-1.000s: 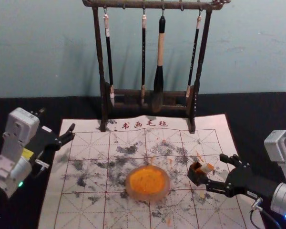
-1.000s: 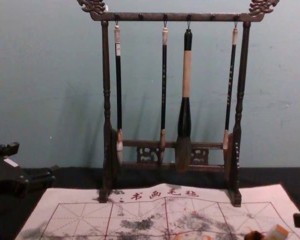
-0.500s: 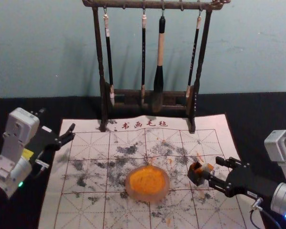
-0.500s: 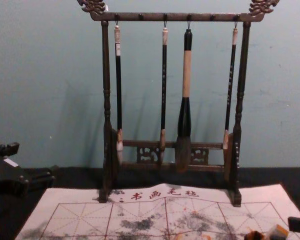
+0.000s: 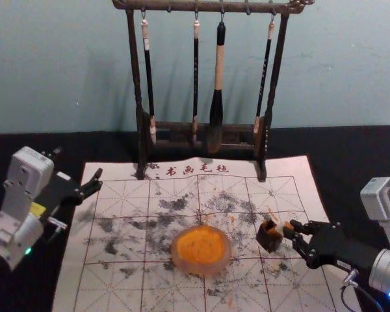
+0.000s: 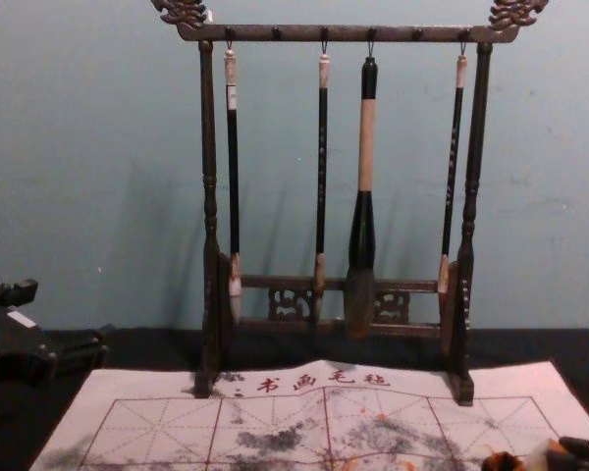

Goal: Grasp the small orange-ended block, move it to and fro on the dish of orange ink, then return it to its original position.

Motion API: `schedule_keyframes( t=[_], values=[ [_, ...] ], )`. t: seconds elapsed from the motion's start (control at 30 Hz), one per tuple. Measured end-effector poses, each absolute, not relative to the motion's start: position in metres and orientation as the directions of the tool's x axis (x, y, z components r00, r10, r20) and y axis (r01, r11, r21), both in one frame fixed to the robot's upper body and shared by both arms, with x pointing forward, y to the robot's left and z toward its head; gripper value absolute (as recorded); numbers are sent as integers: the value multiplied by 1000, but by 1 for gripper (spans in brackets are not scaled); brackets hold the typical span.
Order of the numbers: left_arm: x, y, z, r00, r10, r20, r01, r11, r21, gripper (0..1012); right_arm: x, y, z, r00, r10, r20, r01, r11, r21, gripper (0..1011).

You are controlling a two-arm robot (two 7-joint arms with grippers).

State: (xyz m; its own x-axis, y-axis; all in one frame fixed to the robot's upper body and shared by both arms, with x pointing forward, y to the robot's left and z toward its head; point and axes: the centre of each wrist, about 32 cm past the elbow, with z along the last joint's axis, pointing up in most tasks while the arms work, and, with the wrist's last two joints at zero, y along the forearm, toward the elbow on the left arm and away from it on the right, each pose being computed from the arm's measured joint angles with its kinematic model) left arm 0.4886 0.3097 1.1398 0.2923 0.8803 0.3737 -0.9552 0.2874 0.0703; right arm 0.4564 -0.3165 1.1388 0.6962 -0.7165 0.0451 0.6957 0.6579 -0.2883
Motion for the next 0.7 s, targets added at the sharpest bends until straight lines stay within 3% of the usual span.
schedule_keyframes(
  t=[0.13,0.7],
  values=[
    [489,310,1140,292,880,374,-955,287,70,1001,456,-317,1139,696,-717,45,696,658,-288,96],
    [489,310,1140,292,880,374,-955,287,70,1001,456,-317,1139,696,-717,45,696,658,-288,95]
  ],
)
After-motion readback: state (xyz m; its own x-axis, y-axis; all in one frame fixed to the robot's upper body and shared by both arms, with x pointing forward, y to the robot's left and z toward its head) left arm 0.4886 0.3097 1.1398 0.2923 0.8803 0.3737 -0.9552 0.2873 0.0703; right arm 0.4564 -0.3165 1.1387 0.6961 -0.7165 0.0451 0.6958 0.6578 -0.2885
